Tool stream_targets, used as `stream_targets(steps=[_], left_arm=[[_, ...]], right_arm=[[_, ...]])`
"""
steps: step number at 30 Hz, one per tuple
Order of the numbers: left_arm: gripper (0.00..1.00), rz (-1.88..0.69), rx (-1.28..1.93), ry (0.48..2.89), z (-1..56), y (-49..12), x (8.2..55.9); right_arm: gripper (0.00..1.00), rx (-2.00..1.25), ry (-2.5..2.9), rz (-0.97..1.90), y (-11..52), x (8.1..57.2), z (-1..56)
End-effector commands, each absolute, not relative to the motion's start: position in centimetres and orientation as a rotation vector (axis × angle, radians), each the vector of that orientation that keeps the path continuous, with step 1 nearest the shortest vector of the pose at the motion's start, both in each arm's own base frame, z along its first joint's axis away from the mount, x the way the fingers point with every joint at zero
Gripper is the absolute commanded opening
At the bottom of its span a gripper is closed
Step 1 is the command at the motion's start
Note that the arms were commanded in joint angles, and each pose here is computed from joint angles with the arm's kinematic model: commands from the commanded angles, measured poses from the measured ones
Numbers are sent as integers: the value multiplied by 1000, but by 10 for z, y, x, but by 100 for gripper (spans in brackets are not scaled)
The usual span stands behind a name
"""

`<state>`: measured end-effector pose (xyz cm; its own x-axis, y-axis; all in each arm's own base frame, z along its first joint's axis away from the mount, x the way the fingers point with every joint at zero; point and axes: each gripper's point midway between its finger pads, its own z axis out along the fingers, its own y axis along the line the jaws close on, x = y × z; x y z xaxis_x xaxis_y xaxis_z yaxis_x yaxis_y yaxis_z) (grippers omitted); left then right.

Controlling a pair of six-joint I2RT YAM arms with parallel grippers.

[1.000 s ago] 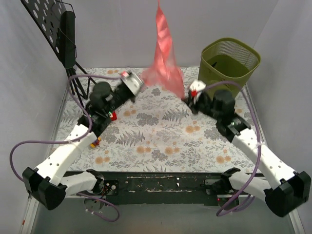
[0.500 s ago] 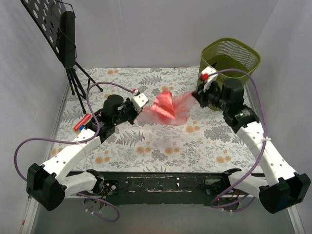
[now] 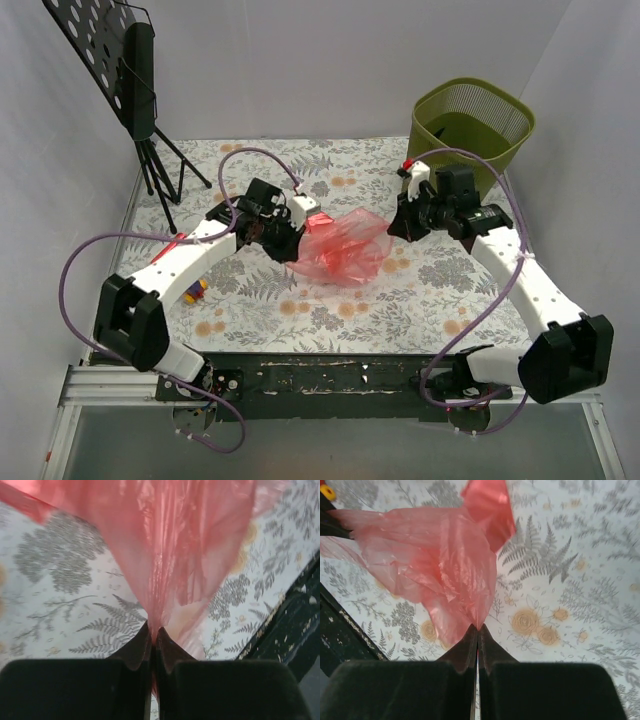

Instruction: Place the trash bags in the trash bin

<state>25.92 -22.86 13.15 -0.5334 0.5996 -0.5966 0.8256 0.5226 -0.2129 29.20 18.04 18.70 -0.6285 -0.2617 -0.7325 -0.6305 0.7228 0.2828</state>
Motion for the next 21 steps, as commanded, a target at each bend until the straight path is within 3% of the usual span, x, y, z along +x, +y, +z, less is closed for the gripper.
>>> stream_targets(steps=[1, 7, 16, 18, 21], left_arm=[[0, -478, 715, 1929, 266, -221, 319], [0, -263, 522, 1709, 332, -197, 361], [0, -211, 633, 1525, 359, -206, 371], [0, -261, 676, 1450, 376, -217, 365], [0, -288, 686, 1405, 395, -224, 366]], right_arm=[[1, -668, 1878, 654, 188, 313, 304], [1, -632, 1721, 574, 186, 335, 346], [1, -758, 1593, 678, 207, 328, 385], [33, -787, 1588, 667, 208, 330, 381], [72, -803, 1572, 680, 214, 337, 369]])
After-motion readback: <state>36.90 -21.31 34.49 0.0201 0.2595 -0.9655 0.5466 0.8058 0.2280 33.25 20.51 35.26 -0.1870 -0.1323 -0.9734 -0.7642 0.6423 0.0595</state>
